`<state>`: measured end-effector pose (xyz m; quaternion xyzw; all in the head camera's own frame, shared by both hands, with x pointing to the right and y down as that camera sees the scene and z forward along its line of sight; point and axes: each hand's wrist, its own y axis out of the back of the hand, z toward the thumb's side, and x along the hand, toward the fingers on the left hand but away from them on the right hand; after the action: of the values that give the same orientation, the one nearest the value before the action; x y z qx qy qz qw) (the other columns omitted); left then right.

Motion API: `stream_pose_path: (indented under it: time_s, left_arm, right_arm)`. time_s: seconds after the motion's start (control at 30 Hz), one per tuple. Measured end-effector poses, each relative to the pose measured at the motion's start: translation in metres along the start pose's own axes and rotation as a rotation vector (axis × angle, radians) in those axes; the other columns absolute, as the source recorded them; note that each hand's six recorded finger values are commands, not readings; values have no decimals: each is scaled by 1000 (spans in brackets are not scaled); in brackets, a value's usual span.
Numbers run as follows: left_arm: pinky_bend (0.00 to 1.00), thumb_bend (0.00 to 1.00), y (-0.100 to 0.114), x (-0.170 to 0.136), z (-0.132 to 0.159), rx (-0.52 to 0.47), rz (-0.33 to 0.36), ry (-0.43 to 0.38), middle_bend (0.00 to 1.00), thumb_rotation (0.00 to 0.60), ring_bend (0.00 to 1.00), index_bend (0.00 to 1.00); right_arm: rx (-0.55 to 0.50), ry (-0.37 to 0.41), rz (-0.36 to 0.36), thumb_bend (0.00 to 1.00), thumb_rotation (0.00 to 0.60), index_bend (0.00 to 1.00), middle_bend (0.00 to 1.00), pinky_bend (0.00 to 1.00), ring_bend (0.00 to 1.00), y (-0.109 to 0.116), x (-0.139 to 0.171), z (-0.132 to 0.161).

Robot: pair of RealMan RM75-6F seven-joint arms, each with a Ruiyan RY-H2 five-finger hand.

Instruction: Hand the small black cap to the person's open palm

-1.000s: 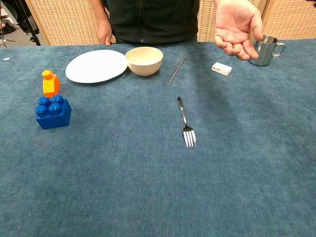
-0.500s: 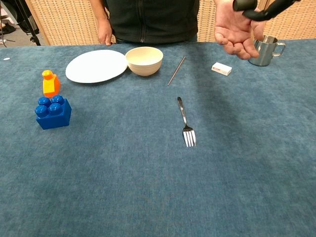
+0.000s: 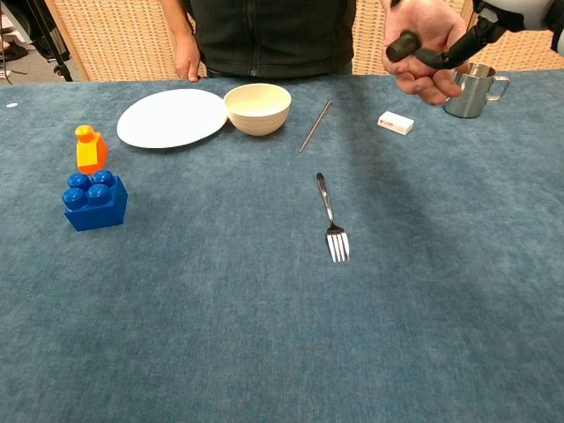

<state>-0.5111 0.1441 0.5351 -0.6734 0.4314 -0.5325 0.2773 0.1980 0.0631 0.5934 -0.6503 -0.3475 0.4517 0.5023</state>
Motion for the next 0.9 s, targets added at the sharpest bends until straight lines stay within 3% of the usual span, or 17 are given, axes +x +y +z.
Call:
stream_pose_path:
  time_s: [0.4,0.5,0.63,0.9]
  left_arm:
    - [0,0,2,-1,-1,-9,2,-1,0,600,0,0]
    - [0,0,1,-2,-1,-7,1,-4,0,600,0,0]
    - [0,0,0,-3,1,1,1,-8,0,600,0,0]
    - [0,0,-5,-6,7,22,21,-25,0,600,0,0]
  right_arm:
    - [17,-52,-57,232,600,0,0,19,0,31,28,-36]
    - [-1,-65,-66,163,600,0,0,19,0,34,44,-53]
    - [-42,-83,-63,0,600,0,0,19,0,29,70,-80]
    - [-84,-147,-56,0,600,0,0,19,0,2,130,-149]
